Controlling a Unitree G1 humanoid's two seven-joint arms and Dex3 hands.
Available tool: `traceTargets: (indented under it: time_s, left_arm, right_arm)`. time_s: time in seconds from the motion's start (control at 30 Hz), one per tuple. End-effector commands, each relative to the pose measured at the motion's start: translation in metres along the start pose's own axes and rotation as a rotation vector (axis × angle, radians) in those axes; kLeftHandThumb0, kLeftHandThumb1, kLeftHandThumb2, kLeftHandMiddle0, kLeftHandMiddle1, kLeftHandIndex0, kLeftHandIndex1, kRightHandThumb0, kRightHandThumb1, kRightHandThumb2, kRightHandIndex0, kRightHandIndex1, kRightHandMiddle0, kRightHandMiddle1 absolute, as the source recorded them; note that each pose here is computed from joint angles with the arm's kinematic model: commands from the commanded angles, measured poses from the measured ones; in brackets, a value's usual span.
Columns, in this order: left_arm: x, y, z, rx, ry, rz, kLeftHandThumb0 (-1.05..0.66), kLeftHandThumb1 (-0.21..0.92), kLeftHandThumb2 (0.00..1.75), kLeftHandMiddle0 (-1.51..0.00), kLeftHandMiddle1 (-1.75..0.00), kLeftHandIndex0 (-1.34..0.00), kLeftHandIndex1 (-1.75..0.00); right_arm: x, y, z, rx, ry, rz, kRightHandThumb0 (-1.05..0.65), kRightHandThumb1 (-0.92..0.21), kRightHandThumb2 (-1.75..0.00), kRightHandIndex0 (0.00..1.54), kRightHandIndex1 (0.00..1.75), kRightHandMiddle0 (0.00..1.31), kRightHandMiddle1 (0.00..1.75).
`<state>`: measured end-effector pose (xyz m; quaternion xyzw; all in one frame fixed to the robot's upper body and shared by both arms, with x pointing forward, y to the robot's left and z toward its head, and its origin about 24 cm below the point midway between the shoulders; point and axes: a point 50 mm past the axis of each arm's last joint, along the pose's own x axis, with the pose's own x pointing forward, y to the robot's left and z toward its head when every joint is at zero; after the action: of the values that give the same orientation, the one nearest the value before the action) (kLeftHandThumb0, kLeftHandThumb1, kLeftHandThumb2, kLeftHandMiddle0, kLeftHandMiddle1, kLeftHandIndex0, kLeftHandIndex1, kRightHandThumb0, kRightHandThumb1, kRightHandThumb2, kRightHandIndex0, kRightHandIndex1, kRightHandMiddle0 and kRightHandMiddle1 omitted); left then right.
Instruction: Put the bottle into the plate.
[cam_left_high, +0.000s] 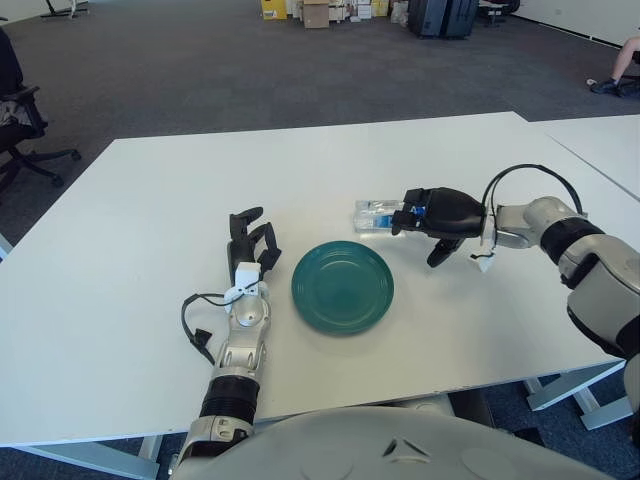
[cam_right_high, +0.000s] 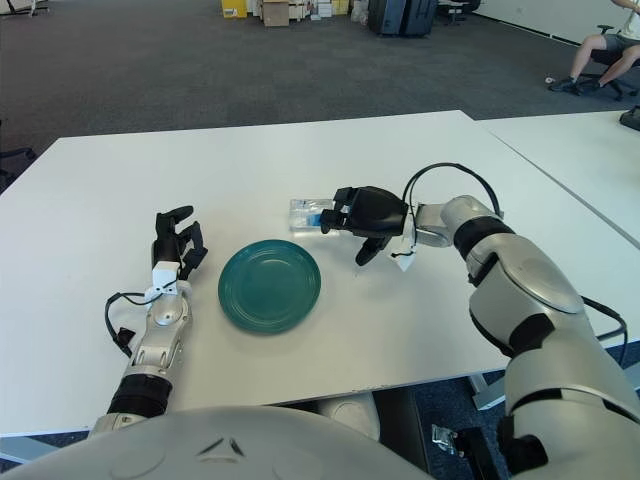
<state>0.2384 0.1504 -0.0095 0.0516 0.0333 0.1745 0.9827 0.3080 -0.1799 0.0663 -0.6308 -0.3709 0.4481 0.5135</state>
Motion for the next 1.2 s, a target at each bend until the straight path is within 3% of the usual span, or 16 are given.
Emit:
traceTargets:
  time_s: [0.0,0.1,0.37,0.6,0.77,0.97,1.17]
  left_arm:
    - [0.006,-0.001,0.006,-0.005,-0.027,-0.011,-0.60,0.92,0.70,-0.47,-0.59,-0.22,-1.10]
    - [0.006,-0.001,0.006,0.003,-0.033,-0.014,-0.61,0.92,0.71,-0.47,-0.59,-0.22,-1.09]
    - [0.007,-0.002,0.007,0.008,-0.036,-0.014,-0.60,0.92,0.72,-0.47,-0.59,-0.23,-1.10]
    - [0.008,-0.004,0.007,0.008,-0.037,-0.017,-0.60,0.92,0.72,-0.48,-0.59,-0.23,-1.10]
    - [0.010,-0.004,0.007,0.004,-0.039,-0.028,-0.60,0.92,0.73,-0.47,-0.59,-0.23,-1.09]
    - [0.011,-0.003,0.007,0.001,-0.040,-0.029,-0.60,0.92,0.72,-0.47,-0.59,-0.23,-1.09]
    - [0.012,-0.002,0.005,-0.001,-0.041,-0.030,-0.60,0.92,0.72,-0.48,-0.59,-0.24,-1.10]
  right_arm:
    - [-0.006,-0.020,-0.006,-0.033,0.008,-0.067,-0.63,-0.92,-0.39,0.55,0.81,0.22,1.15]
    - [-0.006,-0.030,-0.008,-0.053,0.016,-0.108,-0.61,-0.90,-0.39,0.54,0.81,0.23,1.14]
    - [-0.001,-0.083,-0.023,-0.138,0.067,-0.297,-0.58,-0.81,-0.46,0.52,0.87,0.23,1.14]
    - [-0.001,-0.093,-0.028,-0.055,0.185,-0.445,-0.55,-0.74,-0.55,0.49,0.98,0.23,1.16]
    - [0.015,-0.105,-0.037,0.017,0.269,-0.574,-0.52,-0.68,-0.61,0.47,1.01,0.24,1.17]
    - [0.027,-0.119,-0.043,0.083,0.331,-0.663,-0.53,-0.65,-0.64,0.45,0.94,0.23,1.16]
    - [0.049,-0.142,-0.045,0.181,0.353,-0.723,-0.59,-0.71,-0.56,0.40,0.67,0.16,1.09]
